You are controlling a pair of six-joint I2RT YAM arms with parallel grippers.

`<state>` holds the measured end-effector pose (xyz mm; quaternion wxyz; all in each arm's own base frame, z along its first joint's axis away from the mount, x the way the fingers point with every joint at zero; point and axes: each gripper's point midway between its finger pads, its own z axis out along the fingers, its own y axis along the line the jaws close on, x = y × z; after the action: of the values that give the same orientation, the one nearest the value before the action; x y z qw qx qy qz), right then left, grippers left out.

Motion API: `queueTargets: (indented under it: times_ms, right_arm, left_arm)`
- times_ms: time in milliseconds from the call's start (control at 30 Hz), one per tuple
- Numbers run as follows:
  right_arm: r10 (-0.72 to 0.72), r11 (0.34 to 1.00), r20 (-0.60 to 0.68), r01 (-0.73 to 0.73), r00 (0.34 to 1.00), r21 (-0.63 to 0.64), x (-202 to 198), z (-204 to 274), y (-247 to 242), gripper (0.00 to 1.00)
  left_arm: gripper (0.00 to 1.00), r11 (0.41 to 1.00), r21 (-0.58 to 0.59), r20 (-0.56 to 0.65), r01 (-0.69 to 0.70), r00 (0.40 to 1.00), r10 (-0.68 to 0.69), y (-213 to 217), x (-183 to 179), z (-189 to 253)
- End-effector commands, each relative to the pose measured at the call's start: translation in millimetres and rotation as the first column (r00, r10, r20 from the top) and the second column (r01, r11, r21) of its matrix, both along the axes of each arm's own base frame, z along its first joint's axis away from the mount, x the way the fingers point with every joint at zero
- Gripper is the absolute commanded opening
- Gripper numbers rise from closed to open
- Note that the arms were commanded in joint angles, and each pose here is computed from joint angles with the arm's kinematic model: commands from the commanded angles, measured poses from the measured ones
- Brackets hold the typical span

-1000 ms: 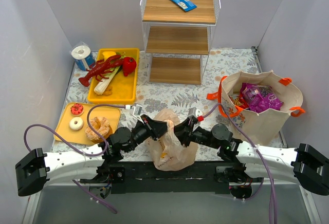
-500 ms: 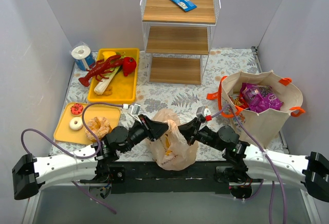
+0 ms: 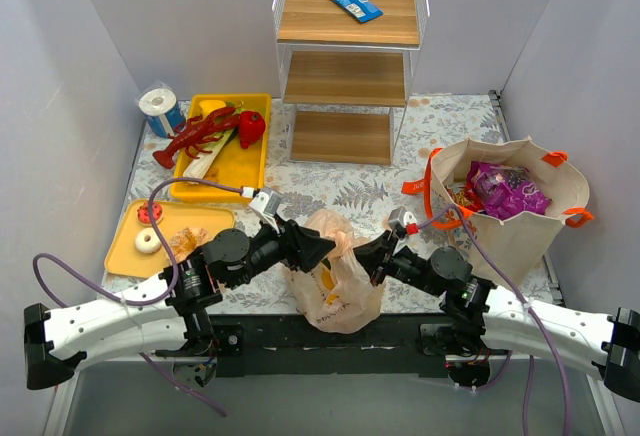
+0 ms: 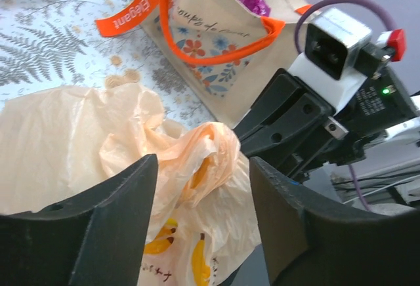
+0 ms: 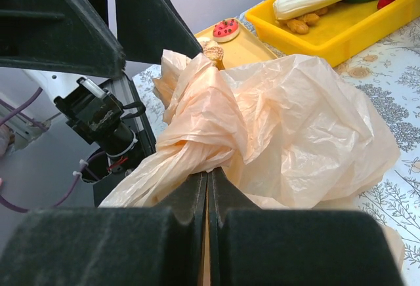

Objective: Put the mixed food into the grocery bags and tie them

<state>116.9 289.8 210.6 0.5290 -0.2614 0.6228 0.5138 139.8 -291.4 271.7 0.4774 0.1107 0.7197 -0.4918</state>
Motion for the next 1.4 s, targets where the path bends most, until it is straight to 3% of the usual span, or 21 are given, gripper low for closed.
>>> queueTargets:
  times_ms: [0,100,167,300,367,433,533,633,700,800,1033,1367]
  right_arm:
    - [-0.011,1.0,-0.006,0.011,1.0,0.017,2.0,3.9,-0.7,0.01]
    - [-0.011,1.0,-0.01,0.011,1.0,0.009,2.8,2.9,0.8,0.01]
    - [-0.01,1.0,-0.01,0.01,1.0,0.004,3.1,2.8,2.3,0.01]
    - [-0.012,1.0,-0.008,0.012,1.0,-0.002,4.3,3.5,3.2,0.01]
    - [-0.012,1.0,-0.01,0.012,1.0,-0.006,4.5,2.2,3.6,0.01]
    - [-0.012,1.0,-0.009,0.012,1.0,-0.01,5.1,2.1,4.5,0.01]
    - [-0.012,1.0,-0.005,0.012,1.0,-0.01,5.7,4.0,5.5,0.01]
    - [-0.013,1.0,-0.004,0.013,1.0,-0.021,6.6,3.8,6.8,0.01]
    - [-0.013,1.0,-0.002,0.013,1.0,-0.023,6.8,4.2,6.9,0.01]
    - [-0.013,1.0,0.004,0.013,1.0,-0.019,6.7,6.7,6.4,0.01]
    - [0.029,0.999,0.01,-0.029,1.0,-0.027,0.4,6.5,9.8,0.01]
    - [0.055,0.998,0.01,-0.055,0.998,-0.024,-3.8,7.3,11.9,0.01]
  left_arm:
    - [0.54,0.996,0.073,-0.038,-0.048,0.998,0.051,12.4,2.7,-3.5]
    - [0.49,0.996,0.074,-0.093,-0.048,0.994,0.054,8.1,1.9,8.6]
    - [0.46,0.985,0.158,-0.144,-0.064,0.986,0.087,7.0,4.5,-6.7]
    - [0.49,0.976,0.178,-0.127,-0.127,0.98,0.151,13.4,12.3,14.4]
    - [0.62,0.98,0.157,-0.106,-0.122,0.985,0.14,13.6,11.9,28.9]
    - [0.66,0.985,0.137,-0.092,-0.102,0.989,0.115,11.1,9.4,47.6]
    - [0.68,0.982,0.187,-0.118,-0.019,0.992,0.041,-1.8,0.0,50.4]
    - [0.64,0.956,0.262,-0.218,0.133,0.973,-0.076,-22.5,-19.7,37.9]
    - [0.62,0.934,0.249,-0.302,0.255,0.937,-0.175,-32.9,-40.5,32.2]
    - [0.63,0.916,0.231,-0.382,0.327,0.897,-0.224,-36.7,-56.0,21.8]
    - [0.67,0.923,0.239,-0.428,0.301,0.886,-0.178,-38.5,-52.8,-2.1]
    - [0.58,0.94,0.326,-0.342,0.103,0.939,0.016,-26.0,-15.1,-17.2]
